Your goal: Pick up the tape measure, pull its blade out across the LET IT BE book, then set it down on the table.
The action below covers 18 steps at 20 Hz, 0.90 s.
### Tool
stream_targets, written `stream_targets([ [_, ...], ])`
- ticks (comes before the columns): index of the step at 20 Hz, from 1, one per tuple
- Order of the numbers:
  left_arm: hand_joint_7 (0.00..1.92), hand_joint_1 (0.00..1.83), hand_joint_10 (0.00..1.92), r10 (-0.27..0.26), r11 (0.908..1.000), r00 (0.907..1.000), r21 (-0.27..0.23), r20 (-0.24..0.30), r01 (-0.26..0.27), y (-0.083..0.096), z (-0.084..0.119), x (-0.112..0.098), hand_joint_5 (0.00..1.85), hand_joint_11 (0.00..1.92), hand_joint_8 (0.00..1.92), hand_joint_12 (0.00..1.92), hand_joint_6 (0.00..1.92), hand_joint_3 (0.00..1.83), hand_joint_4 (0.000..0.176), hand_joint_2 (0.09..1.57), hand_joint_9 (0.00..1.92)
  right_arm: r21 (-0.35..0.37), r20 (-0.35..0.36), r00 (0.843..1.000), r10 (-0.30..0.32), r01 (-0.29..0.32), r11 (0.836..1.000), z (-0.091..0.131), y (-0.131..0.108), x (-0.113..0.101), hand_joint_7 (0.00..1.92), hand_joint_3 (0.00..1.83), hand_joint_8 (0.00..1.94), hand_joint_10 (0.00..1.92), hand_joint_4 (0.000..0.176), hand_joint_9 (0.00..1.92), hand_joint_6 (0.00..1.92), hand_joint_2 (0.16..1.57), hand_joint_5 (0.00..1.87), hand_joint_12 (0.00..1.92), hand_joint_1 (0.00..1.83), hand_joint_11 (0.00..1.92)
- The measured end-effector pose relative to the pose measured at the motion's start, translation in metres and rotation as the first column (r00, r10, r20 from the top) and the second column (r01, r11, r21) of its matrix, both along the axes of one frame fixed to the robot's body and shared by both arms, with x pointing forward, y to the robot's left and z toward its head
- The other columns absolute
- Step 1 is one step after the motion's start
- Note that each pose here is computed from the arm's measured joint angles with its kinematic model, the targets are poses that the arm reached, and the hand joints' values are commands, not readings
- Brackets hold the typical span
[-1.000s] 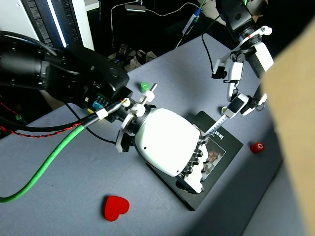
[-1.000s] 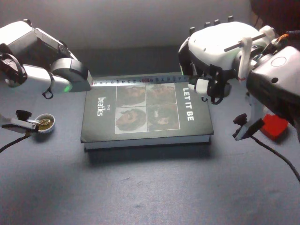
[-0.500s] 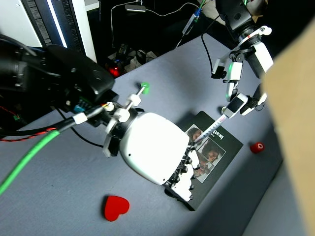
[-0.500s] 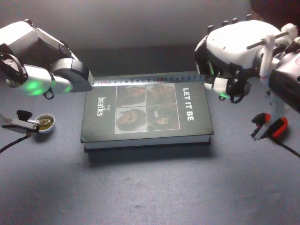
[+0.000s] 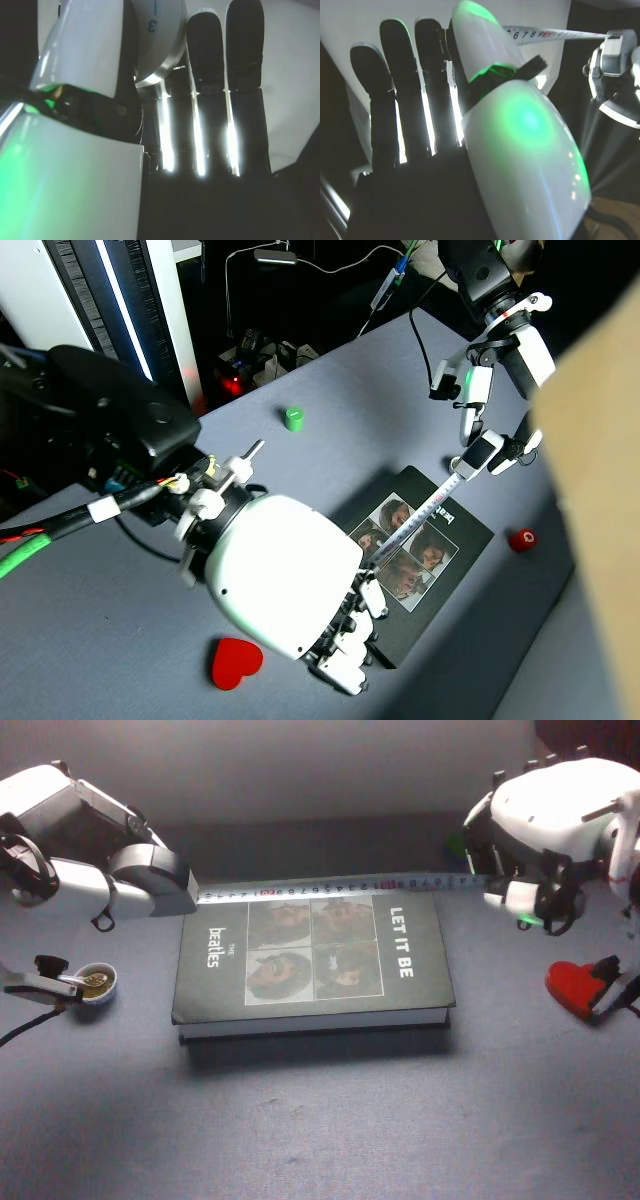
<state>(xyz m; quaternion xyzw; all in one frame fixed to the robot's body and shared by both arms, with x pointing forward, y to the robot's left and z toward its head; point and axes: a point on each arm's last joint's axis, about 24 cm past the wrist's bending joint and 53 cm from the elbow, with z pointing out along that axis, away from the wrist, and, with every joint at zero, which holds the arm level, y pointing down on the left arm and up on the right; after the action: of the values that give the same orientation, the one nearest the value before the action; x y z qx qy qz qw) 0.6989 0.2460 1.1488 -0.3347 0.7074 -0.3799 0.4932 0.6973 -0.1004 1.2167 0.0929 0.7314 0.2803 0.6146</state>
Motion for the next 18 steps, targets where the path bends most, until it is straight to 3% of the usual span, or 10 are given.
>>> stream_targets([
  [7, 1.07, 1.39, 1.22, 0.0, 1.0, 1.0, -0.001, 0.002, 0.0, 0.0, 0.001, 0.0, 1.1, 0.92, 0.86, 0.99, 0.58, 0.0, 0.0, 1.07, 0.95, -0.023, 0.004, 1.0, -0.016, 0.017, 1.0, 0.002, -0.023, 0.001, 0.86, 0.0, 1.27, 1.15, 0.0, 0.68, 1.3, 1.22, 0.73, 1.59, 1.16, 0.5],
  [9, 1.07, 1.39, 1.22, -0.002, 1.0, 1.0, 0.004, 0.004, 0.002, 0.0, 0.001, 0.0, 1.1, 0.92, 0.85, 0.99, 0.59, 0.0, 0.0, 1.07, 0.95, -0.032, 0.011, 1.0, -0.023, 0.023, 0.999, 0.004, -0.03, 0.002, 0.85, 0.0, 1.27, 1.15, 0.003, 0.68, 1.3, 1.22, 0.74, 1.59, 1.16, 0.5],
  [10, 1.07, 1.39, 1.21, -0.004, 1.0, 1.0, 0.007, 0.006, 0.004, -0.001, 0.001, 0.0, 1.1, 0.92, 0.84, 0.99, 0.6, 0.0, 0.0, 1.07, 0.95, -0.034, 0.013, 1.0, -0.021, 0.022, 0.999, 0.005, -0.031, 0.002, 0.85, 0.0, 1.27, 1.15, 0.013, 0.68, 1.28, 1.21, 0.77, 1.59, 1.16, 0.51],
  [11, 1.07, 1.39, 1.21, -0.005, 1.0, 1.0, 0.008, 0.006, 0.005, -0.001, 0.001, 0.0, 1.1, 0.92, 0.84, 0.99, 0.6, 0.0, 0.0, 1.07, 0.95, -0.036, 0.013, 1.0, -0.022, 0.022, 0.999, 0.005, -0.033, 0.002, 0.85, 0.0, 1.27, 1.15, 0.013, 0.68, 1.28, 1.21, 0.77, 1.59, 1.16, 0.51],
  [12, 1.05, 1.39, 1.22, -0.005, 1.0, 1.0, 0.008, 0.006, 0.005, -0.001, 0.001, 0.0, 1.12, 0.92, 0.88, 0.99, 0.55, 0.0, 0.0, 1.07, 0.94, -0.038, 0.015, 1.0, -0.023, 0.023, 0.999, 0.006, -0.035, 0.002, 0.86, 0.0, 1.27, 1.14, 0.0, 0.68, 1.27, 1.21, 0.75, 1.59, 1.17, 0.52],
  [18, 1.08, 1.39, 1.2, -0.003, 1.0, 1.0, 0.006, 0.005, 0.003, -0.001, 0.001, 0.0, 1.12, 0.92, 0.83, 0.99, 0.59, 0.0, 0.0, 1.07, 0.95, -0.05, 0.032, 0.999, -0.026, 0.027, 0.998, 0.012, -0.042, 0.003, 0.87, 0.0, 1.26, 1.14, 0.0, 0.67, 1.29, 1.21, 0.74, 1.59, 1.17, 0.52],
])
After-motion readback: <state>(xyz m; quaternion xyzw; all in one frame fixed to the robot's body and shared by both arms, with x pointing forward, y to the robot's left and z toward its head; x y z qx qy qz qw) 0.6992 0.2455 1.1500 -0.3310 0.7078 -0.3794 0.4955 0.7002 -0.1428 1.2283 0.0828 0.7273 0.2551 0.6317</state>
